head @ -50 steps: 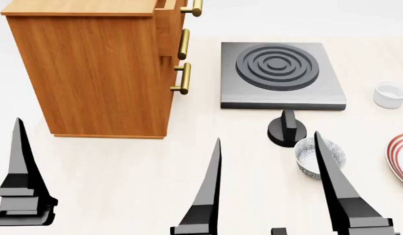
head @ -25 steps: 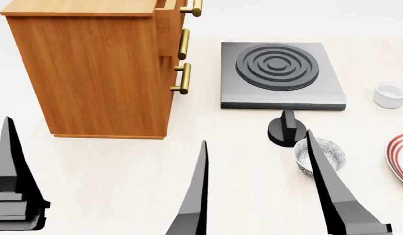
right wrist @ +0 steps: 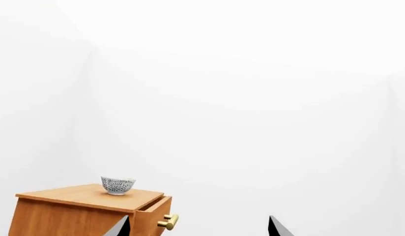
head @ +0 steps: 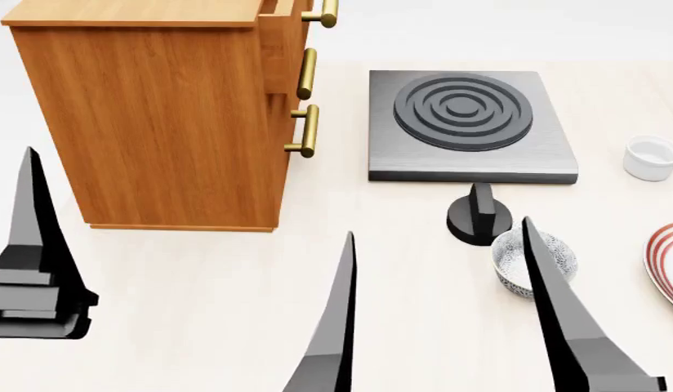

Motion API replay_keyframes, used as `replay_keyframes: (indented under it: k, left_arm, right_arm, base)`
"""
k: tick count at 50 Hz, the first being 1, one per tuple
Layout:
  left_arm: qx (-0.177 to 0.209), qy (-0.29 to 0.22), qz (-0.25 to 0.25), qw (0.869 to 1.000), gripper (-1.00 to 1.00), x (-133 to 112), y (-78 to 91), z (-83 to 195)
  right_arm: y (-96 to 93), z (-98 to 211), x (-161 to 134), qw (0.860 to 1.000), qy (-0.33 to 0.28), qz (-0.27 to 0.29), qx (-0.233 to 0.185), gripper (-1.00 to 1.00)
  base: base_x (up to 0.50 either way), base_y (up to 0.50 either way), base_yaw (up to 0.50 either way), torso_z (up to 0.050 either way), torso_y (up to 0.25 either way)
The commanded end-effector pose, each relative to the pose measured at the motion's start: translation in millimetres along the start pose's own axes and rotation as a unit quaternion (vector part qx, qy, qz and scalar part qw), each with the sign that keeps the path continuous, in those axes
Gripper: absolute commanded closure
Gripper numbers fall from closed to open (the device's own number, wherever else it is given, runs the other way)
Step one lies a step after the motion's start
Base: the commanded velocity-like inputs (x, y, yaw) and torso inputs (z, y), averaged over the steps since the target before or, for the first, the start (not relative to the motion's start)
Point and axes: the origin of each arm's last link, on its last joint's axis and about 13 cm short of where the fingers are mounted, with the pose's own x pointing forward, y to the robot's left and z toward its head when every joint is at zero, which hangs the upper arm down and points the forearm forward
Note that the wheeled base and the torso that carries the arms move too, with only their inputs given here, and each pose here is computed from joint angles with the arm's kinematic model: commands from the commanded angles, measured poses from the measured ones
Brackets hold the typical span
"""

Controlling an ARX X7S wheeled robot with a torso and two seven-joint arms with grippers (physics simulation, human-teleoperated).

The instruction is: Pick the akita bowl on the wooden cabinet and place it on the plate.

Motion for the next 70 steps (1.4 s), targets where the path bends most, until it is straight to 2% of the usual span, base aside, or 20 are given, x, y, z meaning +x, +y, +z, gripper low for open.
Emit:
replay_keyframes:
  k: [1,6,9,12,36,52,61,67,70]
  left_arm:
    - [0.014,0.006,-0.014,1.000,-1.00,16,-5.8,11]
    - [-0.004,0.013,-0.007,1.000,-1.00,16,-5.2,16]
    - [0.005,0.001,-0.015,1.000,-1.00,13,-6.4,20]
    - [0.014,-0.002,-0.003,1.000,-1.00,14,-7.3,21]
    - [-0.005,-0.020,0.000,1.000,-1.00,6,-4.9,34]
    - [-0.008,-0.046,-0.002,0.999,-1.00,2,-4.6,51]
    - [-0.008,-0.055,-0.005,0.998,-1.00,0,-4.3,56]
    - [-0.010,-0.057,-0.005,0.998,-1.00,-1,-2.3,62]
    - [0.001,-0.025,0.015,1.000,-1.00,4,-1.5,68]
  right_arm:
    - [-0.9,-1,0,1.000,0.001,-0.005,0.000,-1.00]
    - [-1.0,-1,0,1.000,0.003,-0.005,0.002,-1.00]
    - [-1.0,1,-2,1.000,-0.007,0.002,0.001,-1.00]
    - [-1.6,1,-2,1.000,-0.009,-0.001,0.002,-1.00]
    - [-1.0,0,-3,1.000,-0.004,0.003,0.000,-1.00]
    - [-1.9,2,-2,1.000,-0.009,0.000,0.002,-1.00]
    - [-1.7,2,-2,1.000,-0.011,-0.002,0.000,-1.00]
    - [-1.9,3,-3,1.000,-0.015,-0.010,-0.004,-1.00]
    - [-1.6,3,-3,1.000,-0.015,-0.011,-0.005,-1.00]
  base:
    - [0.00,0.00,0.00,0.000,0.000]
    - [0.00,0.00,0.00,0.000,0.000]
    - [0.32,0.00,0.00,0.000,0.000]
    - [0.50,0.00,0.00,0.000,0.000]
    - [0.44,0.00,0.00,0.000,0.000]
    - [0.12,0.00,0.00,0.000,0.001]
    - [0.43,0.00,0.00,0.000,0.000]
    - [0.00,0.00,0.00,0.000,0.000]
    - [0.00,0.00,0.00,0.000,0.000]
